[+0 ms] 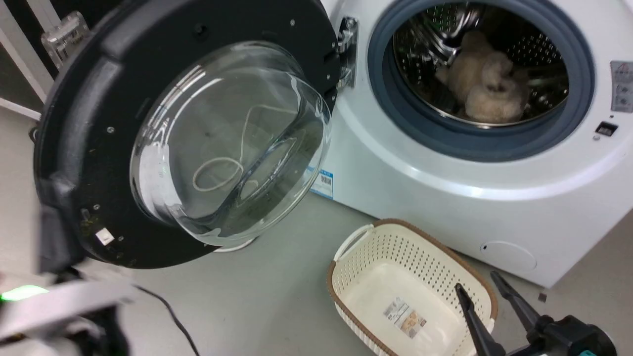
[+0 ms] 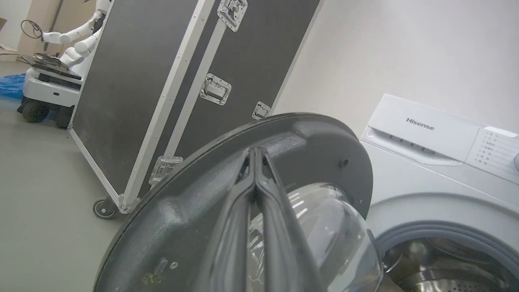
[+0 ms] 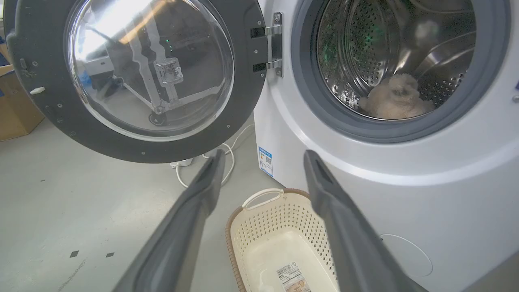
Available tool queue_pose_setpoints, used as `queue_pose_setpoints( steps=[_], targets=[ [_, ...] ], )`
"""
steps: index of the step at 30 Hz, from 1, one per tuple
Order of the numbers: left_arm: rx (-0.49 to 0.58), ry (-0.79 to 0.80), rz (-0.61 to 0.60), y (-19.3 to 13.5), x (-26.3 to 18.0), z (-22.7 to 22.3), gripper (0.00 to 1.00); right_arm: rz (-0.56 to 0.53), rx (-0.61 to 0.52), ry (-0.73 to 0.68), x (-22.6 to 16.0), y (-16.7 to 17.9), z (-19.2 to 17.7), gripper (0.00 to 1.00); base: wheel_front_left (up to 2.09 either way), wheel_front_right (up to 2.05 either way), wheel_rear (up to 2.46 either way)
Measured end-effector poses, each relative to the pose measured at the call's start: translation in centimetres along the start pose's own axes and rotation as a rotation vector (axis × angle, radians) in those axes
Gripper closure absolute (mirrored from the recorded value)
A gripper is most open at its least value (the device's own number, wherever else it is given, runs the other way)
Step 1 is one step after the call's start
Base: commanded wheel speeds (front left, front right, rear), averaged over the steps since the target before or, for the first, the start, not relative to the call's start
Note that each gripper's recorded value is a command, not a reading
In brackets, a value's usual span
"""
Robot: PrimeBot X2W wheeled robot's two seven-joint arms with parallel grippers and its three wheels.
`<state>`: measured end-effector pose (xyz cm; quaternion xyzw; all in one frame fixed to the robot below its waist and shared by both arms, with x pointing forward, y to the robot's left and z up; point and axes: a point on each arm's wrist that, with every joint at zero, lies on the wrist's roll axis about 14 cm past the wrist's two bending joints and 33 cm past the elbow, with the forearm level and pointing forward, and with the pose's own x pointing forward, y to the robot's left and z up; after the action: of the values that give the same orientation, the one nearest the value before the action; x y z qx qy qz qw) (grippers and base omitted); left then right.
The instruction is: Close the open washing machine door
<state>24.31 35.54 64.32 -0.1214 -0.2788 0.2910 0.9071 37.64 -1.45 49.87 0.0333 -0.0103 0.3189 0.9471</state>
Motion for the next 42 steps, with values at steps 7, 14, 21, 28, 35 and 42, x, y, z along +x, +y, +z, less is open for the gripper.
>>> queue_pose_setpoints(
  steps=[7, 14, 21, 28, 35, 42],
  targets=[
    [-0.147, -0.088, 0.087, 3.3, 5.0, 2.0, 1.0, 0.003, 0.017, 0.024, 0.1, -1.2, -1.2, 0.0, 0.0, 0.0, 0.0],
    [-0.262, 0.077, 0.278, 10.1, 9.6, 0.8, 1.0, -0.016, 0.041, 0.03, -0.1, -2.6, -2.0, 0.0, 0.0, 0.0, 0.0],
    [-0.604, 0.461, 0.357, 10.5, 9.1, -6.0, 1.0, -0.052, 0.058, 0.047, -0.8, -3.8, -2.7, 0.0, 0.0, 0.0, 0.0],
    [-0.69, 0.692, 0.264, 8.4, 7.2, -7.8, 1.0, -0.058, 0.052, 0.047, -1.0, -3.9, -2.6, 0.0, 0.0, 0.0, 0.0],
    [-0.796, 0.885, 0.109, 4.6, 3.0, -9.1, 1.0, -0.076, 0.049, 0.025, -1.3, -3.7, -1.7, 0.0, 0.0, 0.0, 0.0],
    [-0.895, 1.058, -0.056, -0.3, -2.0, -9.9, 1.0, -0.126, 0.043, -0.018, -1.7, -3.9, -0.2, 0.0, 0.0, 0.0, 0.0]
  ],
)
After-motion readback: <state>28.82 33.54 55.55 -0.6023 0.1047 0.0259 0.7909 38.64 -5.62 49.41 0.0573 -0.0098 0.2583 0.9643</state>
